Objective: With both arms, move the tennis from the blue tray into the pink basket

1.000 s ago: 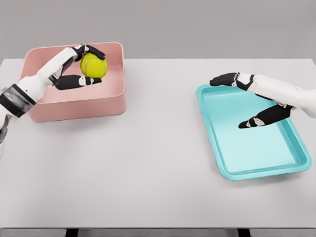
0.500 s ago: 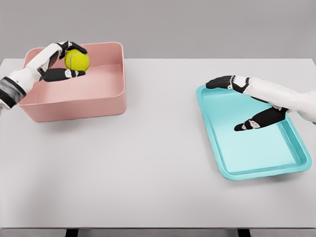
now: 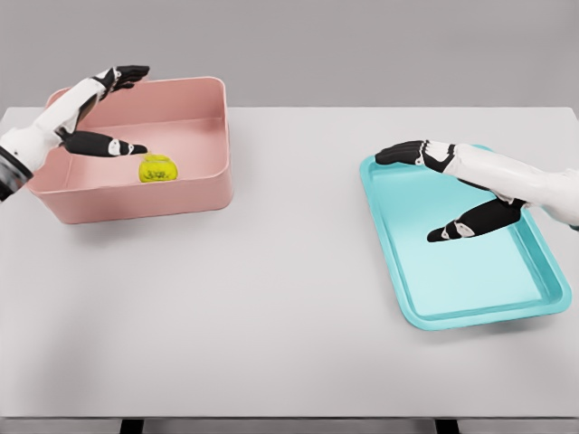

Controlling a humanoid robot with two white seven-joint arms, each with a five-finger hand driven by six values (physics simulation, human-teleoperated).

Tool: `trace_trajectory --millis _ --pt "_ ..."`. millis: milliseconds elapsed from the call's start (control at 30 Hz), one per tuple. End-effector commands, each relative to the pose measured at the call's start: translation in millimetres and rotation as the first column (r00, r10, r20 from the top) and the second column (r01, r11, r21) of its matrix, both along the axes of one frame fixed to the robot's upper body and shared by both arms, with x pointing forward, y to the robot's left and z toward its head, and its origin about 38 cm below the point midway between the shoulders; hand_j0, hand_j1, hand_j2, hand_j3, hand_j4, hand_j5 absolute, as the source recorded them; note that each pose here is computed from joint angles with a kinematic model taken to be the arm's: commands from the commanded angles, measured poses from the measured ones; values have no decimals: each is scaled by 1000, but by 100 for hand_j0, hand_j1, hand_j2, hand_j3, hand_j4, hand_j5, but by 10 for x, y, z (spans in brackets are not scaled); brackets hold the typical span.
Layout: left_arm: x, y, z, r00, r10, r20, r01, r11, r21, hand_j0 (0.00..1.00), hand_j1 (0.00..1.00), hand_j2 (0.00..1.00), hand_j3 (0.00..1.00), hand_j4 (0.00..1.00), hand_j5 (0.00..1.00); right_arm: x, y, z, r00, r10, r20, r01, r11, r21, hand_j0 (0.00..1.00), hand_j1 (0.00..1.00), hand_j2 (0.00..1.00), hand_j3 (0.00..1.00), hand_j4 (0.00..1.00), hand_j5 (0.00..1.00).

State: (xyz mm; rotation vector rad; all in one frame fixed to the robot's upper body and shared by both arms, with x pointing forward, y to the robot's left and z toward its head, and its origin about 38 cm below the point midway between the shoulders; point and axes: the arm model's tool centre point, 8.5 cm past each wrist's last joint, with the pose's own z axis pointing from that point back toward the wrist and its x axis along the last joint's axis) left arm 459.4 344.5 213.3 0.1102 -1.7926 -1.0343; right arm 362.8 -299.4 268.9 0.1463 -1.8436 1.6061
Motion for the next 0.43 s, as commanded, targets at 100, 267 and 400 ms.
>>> trace_trajectory --millis 100,267,400 --pt "-412 -22 109 972 -177 156 164 982 90 100 100 100 100 100 100 -15 -5 -51 1000 -3 -18 3 1000 8 100 100 100 100 100 100" --pt "-604 240 218 975 -159 157 133 978 159 100 100 100 100 100 100 -32 -12 -96 1000 -4 -29 5 1000 7 100 100 100 100 100 100" --pt "-678 391 171 982 -120 148 95 981 170 100 100 100 100 100 100 -39 -9 -105 1000 -3 -31 4 1000 7 100 100 100 100 100 100"
